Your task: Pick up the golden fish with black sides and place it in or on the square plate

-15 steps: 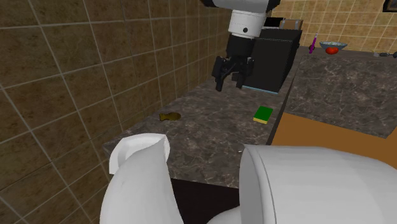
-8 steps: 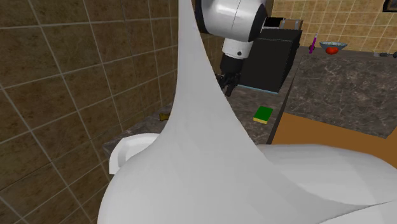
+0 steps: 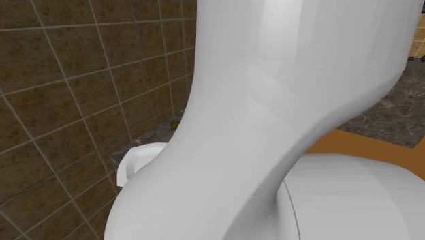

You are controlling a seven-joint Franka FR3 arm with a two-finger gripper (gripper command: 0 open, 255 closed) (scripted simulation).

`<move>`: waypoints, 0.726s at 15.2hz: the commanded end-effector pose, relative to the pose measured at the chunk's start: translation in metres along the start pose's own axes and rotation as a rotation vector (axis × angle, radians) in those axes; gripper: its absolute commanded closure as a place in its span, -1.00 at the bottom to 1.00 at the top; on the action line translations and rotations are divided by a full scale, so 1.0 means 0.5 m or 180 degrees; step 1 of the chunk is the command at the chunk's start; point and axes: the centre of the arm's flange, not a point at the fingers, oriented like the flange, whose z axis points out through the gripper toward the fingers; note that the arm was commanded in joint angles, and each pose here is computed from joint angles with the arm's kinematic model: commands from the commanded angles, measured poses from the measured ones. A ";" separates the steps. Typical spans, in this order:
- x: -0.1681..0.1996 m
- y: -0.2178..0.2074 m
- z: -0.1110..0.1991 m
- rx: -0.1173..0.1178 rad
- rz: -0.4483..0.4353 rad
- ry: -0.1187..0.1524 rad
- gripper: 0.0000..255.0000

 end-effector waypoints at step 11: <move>0.192 0.107 0.213 0.0154 -0.1370 0.0253 -1.00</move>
